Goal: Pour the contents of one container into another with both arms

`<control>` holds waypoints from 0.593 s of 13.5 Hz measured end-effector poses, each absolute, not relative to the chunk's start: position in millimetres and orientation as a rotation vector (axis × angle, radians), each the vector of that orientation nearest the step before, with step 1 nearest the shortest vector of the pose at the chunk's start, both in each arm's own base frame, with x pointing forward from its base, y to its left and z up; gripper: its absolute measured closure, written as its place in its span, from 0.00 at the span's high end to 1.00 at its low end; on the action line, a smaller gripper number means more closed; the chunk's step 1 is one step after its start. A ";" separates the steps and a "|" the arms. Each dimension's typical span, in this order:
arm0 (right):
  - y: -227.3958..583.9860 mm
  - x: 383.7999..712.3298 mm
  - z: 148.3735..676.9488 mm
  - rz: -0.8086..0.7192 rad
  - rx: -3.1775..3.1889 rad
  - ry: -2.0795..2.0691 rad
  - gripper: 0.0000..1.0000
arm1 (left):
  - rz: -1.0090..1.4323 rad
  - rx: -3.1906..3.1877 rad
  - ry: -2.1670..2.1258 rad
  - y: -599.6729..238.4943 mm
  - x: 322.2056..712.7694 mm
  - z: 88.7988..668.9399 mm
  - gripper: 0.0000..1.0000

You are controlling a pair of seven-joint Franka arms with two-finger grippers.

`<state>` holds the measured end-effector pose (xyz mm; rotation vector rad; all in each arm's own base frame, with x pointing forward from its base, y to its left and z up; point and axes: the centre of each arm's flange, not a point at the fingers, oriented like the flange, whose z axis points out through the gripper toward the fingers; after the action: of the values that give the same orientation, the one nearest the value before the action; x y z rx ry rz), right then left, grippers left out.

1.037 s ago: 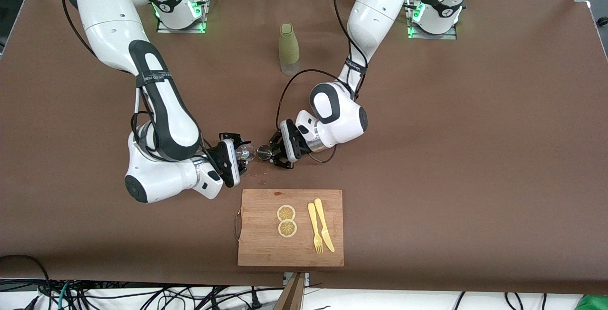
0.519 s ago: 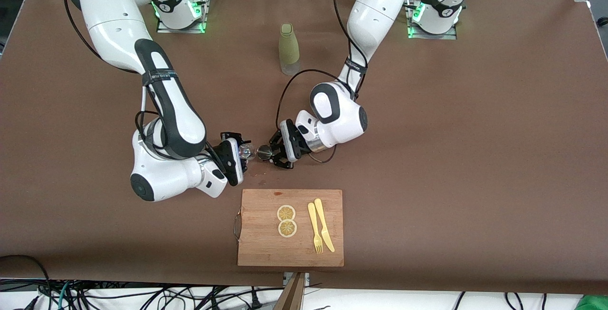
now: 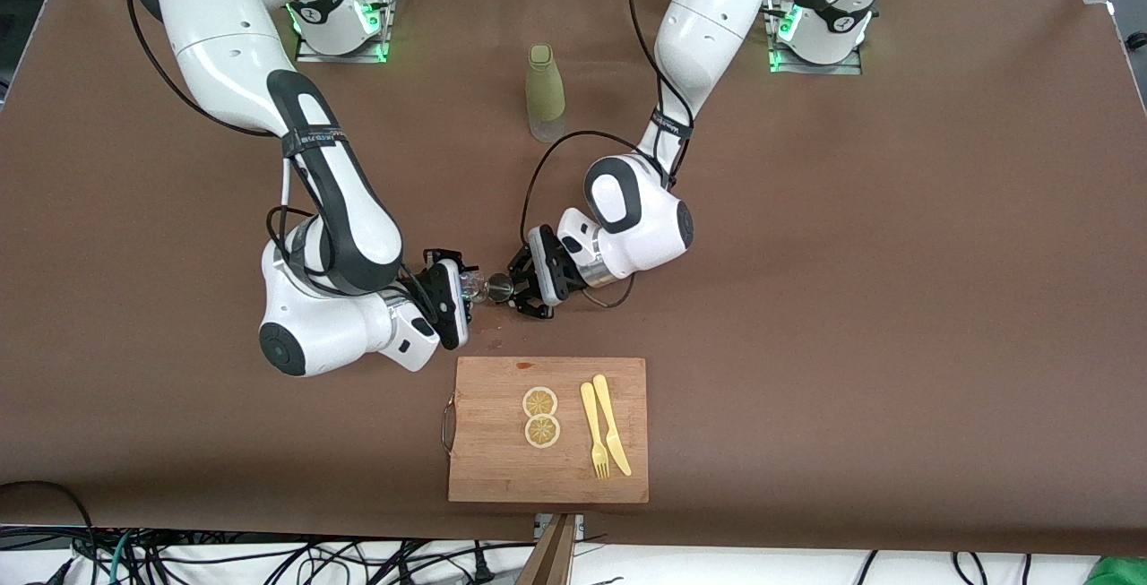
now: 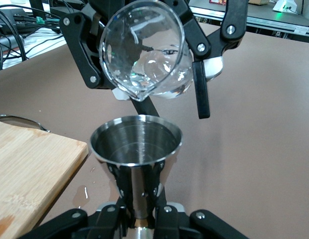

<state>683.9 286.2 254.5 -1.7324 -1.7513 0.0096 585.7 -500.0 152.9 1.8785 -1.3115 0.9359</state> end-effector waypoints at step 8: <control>285.0 688.5 264.1 0.007 -1.757 -1.775 0.42 | 0.936 1.878 -1.312 -500.0 585.7 153.0 0.22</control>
<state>688.5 285.0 264.1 -1.7568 -1.7749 0.0067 585.7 -500.0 153.0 1.8784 -1.3121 0.9363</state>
